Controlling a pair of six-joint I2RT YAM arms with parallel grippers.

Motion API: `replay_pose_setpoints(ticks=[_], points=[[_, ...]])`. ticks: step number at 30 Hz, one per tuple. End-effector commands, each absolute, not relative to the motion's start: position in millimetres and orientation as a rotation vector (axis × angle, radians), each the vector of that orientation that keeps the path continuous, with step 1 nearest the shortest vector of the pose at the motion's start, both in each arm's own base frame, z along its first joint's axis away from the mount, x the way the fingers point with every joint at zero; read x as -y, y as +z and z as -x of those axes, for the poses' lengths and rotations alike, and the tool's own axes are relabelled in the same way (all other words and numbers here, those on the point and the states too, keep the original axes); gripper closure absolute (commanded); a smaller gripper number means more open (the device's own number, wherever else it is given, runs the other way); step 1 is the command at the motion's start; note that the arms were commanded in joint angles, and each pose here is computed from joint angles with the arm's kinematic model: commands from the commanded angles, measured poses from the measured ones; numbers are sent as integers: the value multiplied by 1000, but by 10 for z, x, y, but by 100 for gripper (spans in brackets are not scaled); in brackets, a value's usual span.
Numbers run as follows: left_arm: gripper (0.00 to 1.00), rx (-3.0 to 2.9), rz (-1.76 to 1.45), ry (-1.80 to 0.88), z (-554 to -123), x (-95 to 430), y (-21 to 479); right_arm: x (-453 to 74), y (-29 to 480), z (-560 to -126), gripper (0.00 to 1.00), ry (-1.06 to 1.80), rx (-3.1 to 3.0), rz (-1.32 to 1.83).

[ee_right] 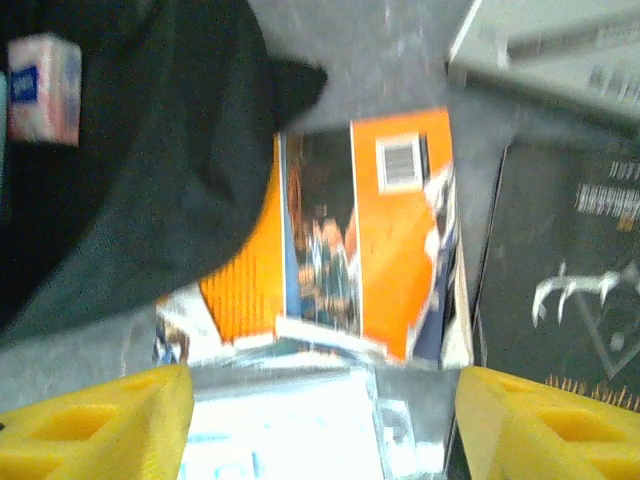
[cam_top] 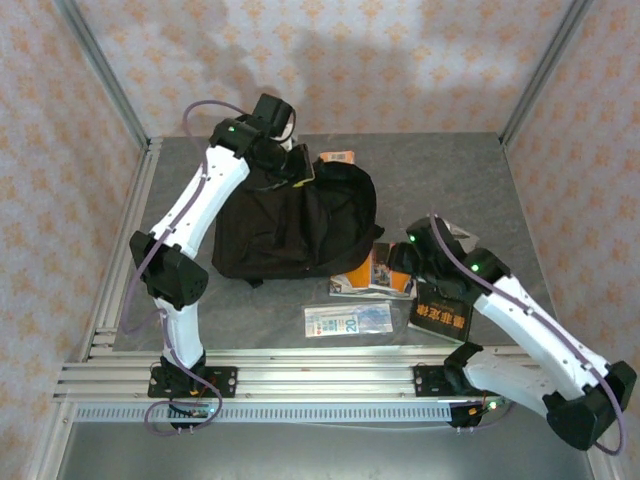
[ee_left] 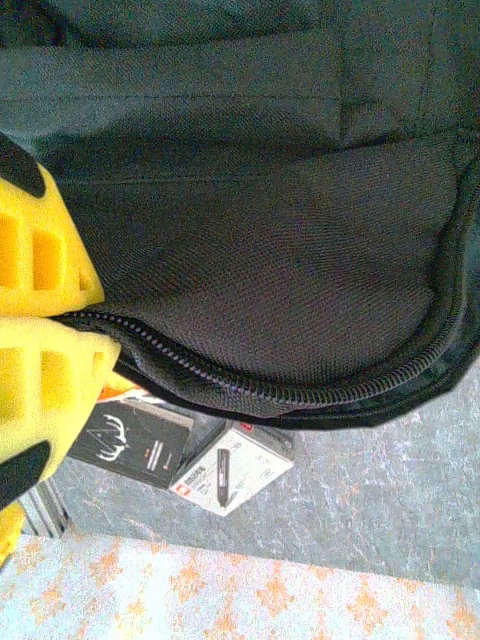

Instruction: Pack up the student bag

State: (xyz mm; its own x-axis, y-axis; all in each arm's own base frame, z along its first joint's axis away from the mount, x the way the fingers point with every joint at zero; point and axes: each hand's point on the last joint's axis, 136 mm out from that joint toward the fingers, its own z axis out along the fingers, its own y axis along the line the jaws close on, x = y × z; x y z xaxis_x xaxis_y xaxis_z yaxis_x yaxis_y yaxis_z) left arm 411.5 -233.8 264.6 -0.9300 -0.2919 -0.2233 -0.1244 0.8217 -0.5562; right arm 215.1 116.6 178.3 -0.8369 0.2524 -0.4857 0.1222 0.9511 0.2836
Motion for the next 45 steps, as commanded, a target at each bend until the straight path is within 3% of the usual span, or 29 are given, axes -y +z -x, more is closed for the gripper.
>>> replay_pose_setpoints(ticks=[1, 5, 7, 12, 15, 18, 25, 30, 45], points=[[84, -2682, 278, -816, -4217, 2532, 2579, -1170, 1392, -1681, 33, 373, -2794, -281], [54, -2682, 184, -843, -4196, 2734, 2621, -1251, 1170, -1510, 33, 425, -2900, -265], [45, -2678, 116, -815, -4109, 2768, 2696, -1294, 1077, -1469, 33, 444, -2935, -249], [39, -2660, -23, -759, -3645, 2760, 2839, -1320, 939, -1472, 33, 397, -2975, -213], [39, -2695, -61, -728, -3261, 2750, 2605, -1360, 876, -1527, 31, 386, -2982, -206], [46, -2772, -58, -712, -2849, 2711, 2181, -1377, 749, -1553, 30, 341, -3019, -210], [94, -2931, -46, -700, -2138, 2555, 1298, -1385, 517, -1667, 25, 233, -3043, -172], [100, -2984, -114, -675, -1984, 2663, 924, -1383, 376, -1718, 23, 186, -3045, -172], [100, -3137, -72, -560, -1672, 2427, 152, -1440, 30, -1600, 13, 57, -3131, -55]])
